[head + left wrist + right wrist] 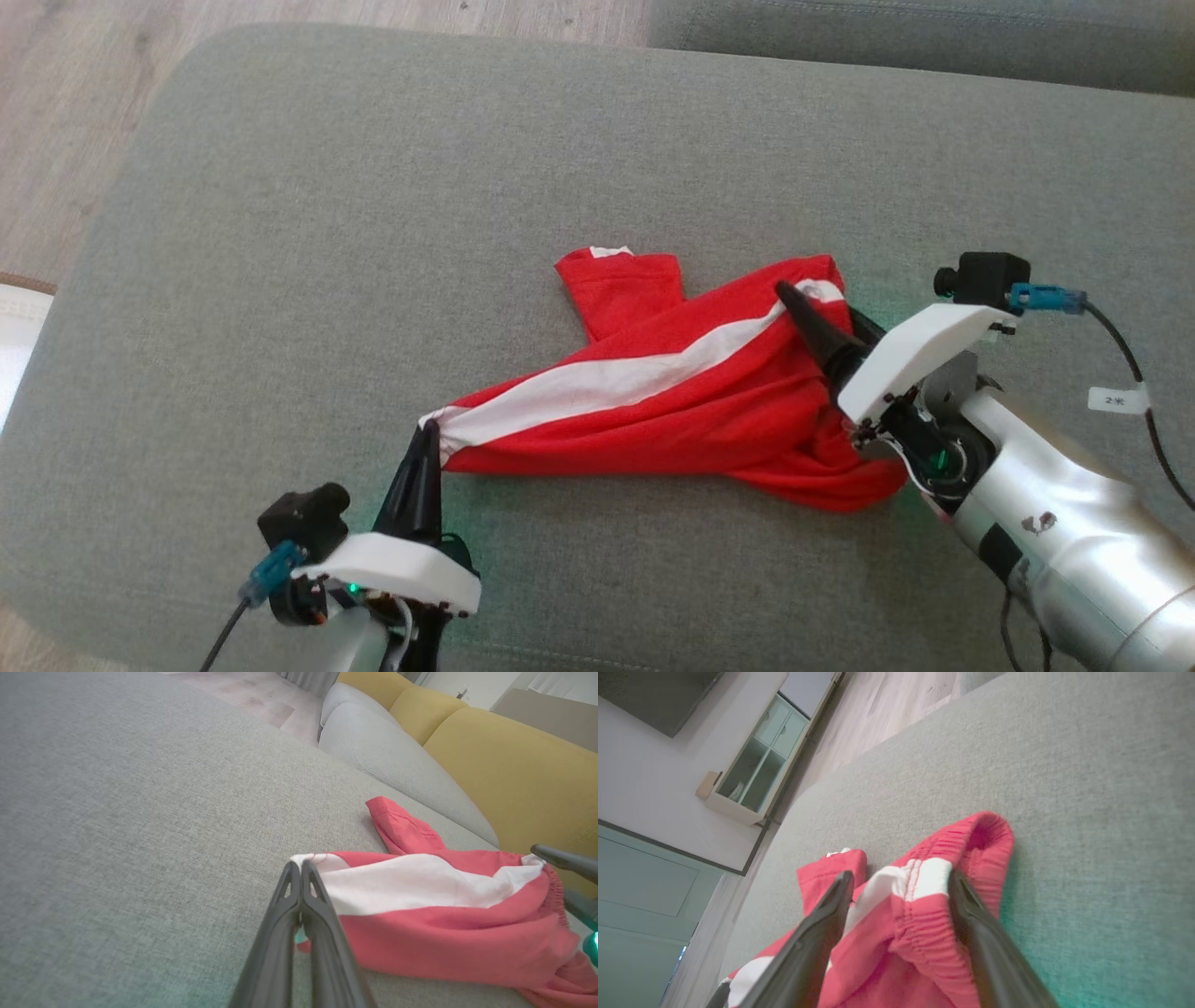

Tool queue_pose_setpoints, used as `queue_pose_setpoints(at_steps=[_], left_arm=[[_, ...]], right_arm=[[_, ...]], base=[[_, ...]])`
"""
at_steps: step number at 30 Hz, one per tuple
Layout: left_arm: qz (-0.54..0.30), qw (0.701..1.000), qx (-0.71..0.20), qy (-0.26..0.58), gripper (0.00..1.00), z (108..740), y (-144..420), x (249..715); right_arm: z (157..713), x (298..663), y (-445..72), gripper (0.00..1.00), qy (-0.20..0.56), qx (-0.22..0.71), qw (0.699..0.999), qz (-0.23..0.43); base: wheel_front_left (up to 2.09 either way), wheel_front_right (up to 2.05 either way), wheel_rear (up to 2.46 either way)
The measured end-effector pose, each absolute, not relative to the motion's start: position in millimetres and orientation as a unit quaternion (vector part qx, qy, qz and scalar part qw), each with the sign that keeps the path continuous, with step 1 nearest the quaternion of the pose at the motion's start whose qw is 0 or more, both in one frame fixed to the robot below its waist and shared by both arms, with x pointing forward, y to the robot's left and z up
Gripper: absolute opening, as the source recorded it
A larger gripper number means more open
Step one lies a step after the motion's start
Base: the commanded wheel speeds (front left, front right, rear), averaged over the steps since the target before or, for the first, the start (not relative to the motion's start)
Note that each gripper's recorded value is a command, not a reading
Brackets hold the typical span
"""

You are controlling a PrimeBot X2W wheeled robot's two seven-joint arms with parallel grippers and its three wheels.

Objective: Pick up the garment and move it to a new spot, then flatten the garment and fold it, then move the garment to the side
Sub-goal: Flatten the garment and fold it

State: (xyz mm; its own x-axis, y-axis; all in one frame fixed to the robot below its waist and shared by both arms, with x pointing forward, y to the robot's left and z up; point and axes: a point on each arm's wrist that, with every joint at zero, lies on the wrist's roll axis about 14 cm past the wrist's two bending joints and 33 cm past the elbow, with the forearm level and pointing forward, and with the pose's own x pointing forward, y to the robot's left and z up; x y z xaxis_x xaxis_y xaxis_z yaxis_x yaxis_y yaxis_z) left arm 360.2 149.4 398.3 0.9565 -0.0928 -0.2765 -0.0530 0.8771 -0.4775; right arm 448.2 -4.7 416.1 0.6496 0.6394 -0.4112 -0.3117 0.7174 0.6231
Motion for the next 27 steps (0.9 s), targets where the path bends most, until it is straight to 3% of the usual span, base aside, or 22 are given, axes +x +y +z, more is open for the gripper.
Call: queue_pose_setpoints(at_steps=[1,2,4,12,17,22,27], left_arm=[[-0.011,0.958,-0.248,0.147,0.00,398,149,360],[-0.011,0.958,-0.248,0.147,0.00,398,149,360],[-0.011,0.958,-0.248,0.147,0.00,399,149,360],[-0.014,0.959,-0.246,0.140,0.00,403,148,363],[-0.020,0.967,-0.237,0.089,0.00,434,155,378],[-0.071,0.979,-0.188,-0.032,0.00,524,158,415],[-0.129,0.971,-0.130,-0.153,0.00,628,156,439]], right_arm=[[419,449,-4,1.00,0.310,0.261,0.872,0.274],[421,450,-4,0.87,0.306,0.263,0.873,0.274],[422,451,-3,0.00,0.301,0.265,0.874,0.274],[435,457,-10,0.00,0.254,0.274,0.890,0.262],[465,459,-14,0.00,0.200,0.285,0.900,0.263],[516,458,-26,0.00,0.130,0.299,0.906,0.272],[576,459,-54,0.00,0.050,0.294,0.914,0.276]], base=[[0.00,0.00,0.00],[0.00,0.00,0.00],[0.00,0.00,0.00],[0.00,0.00,0.00],[0.00,0.00,0.00],[0.00,0.00,0.00],[0.00,0.00,0.00]])
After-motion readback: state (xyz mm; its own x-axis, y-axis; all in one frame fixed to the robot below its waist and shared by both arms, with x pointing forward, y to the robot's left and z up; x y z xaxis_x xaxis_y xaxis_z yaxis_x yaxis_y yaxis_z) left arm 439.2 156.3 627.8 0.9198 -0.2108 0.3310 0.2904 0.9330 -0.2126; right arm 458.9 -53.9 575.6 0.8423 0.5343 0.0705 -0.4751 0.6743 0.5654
